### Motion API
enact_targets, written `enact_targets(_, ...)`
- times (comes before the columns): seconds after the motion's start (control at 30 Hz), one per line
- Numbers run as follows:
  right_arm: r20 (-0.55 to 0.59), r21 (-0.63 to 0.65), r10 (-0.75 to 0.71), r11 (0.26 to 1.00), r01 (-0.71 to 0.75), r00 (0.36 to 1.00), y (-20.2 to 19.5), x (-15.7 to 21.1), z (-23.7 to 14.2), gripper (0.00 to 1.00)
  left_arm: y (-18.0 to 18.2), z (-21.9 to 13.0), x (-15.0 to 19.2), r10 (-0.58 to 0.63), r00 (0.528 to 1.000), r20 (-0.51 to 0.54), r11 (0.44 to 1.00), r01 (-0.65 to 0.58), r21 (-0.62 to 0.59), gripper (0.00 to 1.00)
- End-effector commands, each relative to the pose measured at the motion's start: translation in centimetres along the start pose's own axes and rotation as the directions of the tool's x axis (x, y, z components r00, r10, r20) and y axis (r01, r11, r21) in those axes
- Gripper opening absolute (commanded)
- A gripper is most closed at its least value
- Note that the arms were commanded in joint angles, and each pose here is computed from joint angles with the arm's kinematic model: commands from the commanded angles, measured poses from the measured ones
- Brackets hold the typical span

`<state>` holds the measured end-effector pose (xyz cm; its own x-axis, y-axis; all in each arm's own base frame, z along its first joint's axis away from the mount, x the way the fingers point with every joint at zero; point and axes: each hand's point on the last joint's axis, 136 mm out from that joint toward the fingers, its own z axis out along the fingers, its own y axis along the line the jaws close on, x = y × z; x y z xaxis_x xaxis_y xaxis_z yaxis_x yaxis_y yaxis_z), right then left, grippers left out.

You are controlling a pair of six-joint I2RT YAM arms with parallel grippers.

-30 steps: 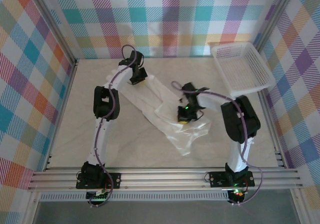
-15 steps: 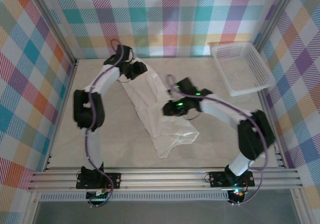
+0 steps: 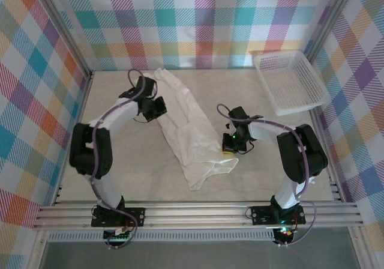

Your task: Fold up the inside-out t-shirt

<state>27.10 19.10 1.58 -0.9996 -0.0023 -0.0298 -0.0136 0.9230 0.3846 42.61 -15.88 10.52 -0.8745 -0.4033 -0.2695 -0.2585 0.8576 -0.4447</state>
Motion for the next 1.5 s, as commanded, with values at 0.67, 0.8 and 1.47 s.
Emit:
enact_targets(0.67,-0.151,-0.249,-0.339,0.922,0.296,0.929,15.1,8.1,1.3,0.20,2.7,-6.0,-2.6,0.058,0.979,0.198,0.998,-0.057,-0.011,0.28)
enact_targets(0.8,0.022,-0.190,-0.231,0.954,0.231,0.973,11.8,6.7,-1.1,0.39,3.5,-9.5,2.7,0.038,0.989,0.144,0.994,-0.051,0.092,0.47)
enact_targets(1.47,-0.174,-0.331,-0.309,0.913,0.240,0.935,13.7,9.7,3.4,0.51,10.2,-10.5,13.9,-0.120,0.992,0.037,0.988,0.116,0.102,0.66)
